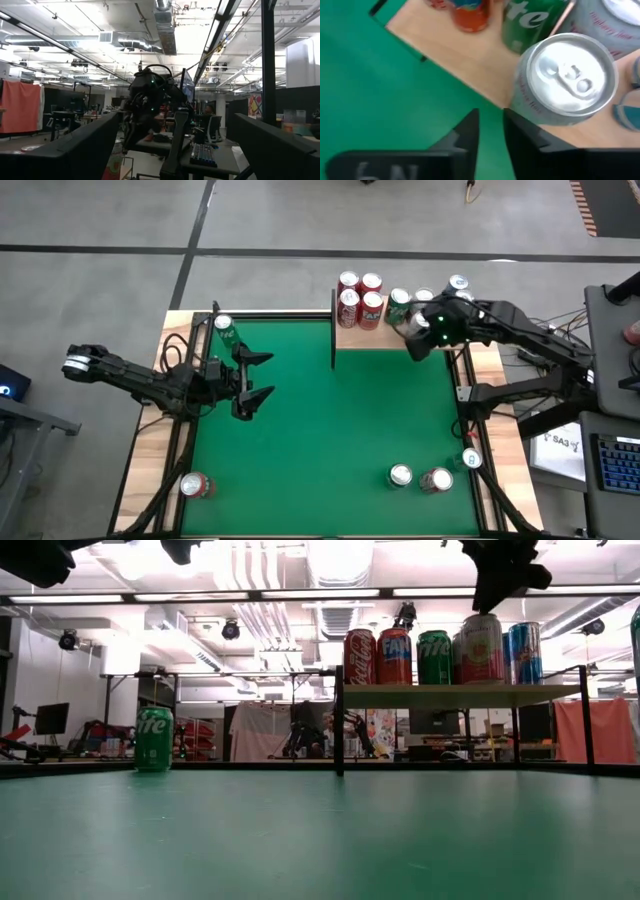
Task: Place canned beverage on shelf
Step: Put the pink-white soda can on the shelf aligned with the other pink-white soda can
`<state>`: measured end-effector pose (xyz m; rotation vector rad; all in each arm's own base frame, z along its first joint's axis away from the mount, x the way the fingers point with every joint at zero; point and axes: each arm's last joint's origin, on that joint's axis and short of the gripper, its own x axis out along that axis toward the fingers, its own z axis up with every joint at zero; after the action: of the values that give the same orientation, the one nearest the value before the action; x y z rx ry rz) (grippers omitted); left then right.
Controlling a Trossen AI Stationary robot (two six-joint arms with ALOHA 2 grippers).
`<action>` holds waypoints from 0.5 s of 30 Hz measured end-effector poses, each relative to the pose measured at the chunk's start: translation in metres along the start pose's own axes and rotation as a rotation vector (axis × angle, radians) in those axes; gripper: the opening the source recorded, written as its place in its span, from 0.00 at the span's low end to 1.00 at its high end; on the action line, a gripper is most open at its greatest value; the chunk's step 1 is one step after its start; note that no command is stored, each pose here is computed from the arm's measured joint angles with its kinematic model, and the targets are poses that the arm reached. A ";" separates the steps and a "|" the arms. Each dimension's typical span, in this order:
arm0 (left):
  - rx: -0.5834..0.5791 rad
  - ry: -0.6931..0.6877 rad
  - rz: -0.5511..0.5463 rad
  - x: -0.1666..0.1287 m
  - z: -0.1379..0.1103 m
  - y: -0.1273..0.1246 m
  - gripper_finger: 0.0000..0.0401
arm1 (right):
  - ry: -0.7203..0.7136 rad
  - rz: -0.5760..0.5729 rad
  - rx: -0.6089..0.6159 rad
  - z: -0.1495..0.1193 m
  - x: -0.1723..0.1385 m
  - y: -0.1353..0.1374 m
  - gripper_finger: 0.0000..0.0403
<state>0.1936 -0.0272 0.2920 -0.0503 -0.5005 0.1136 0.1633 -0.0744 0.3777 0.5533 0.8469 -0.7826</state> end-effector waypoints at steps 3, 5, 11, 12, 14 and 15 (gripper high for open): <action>0.000 0.000 0.000 0.000 0.000 0.000 0.94 | -0.002 -0.029 -0.003 0.001 0.003 0.000 0.08; 0.000 0.001 0.000 0.000 0.000 0.000 0.94 | -0.005 -0.046 -0.005 0.001 0.003 0.000 0.04; 0.006 0.004 0.000 0.000 0.000 0.000 0.94 | -0.003 -0.096 -0.010 -0.002 0.001 -0.004 0.03; 0.009 0.005 0.000 0.000 0.000 0.000 0.94 | -0.005 -0.113 -0.008 -0.002 0.001 -0.005 0.03; 0.013 0.006 0.000 0.000 -0.001 0.000 0.94 | -0.011 -0.145 -0.008 -0.003 -0.001 -0.006 0.03; 0.013 0.006 0.000 0.000 -0.001 0.000 0.94 | -0.015 -0.155 -0.008 -0.003 -0.001 -0.006 0.03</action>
<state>0.1939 -0.0273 0.2915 -0.0379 -0.4933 0.1161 0.1565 -0.0760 0.3765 0.4780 0.8858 -0.9234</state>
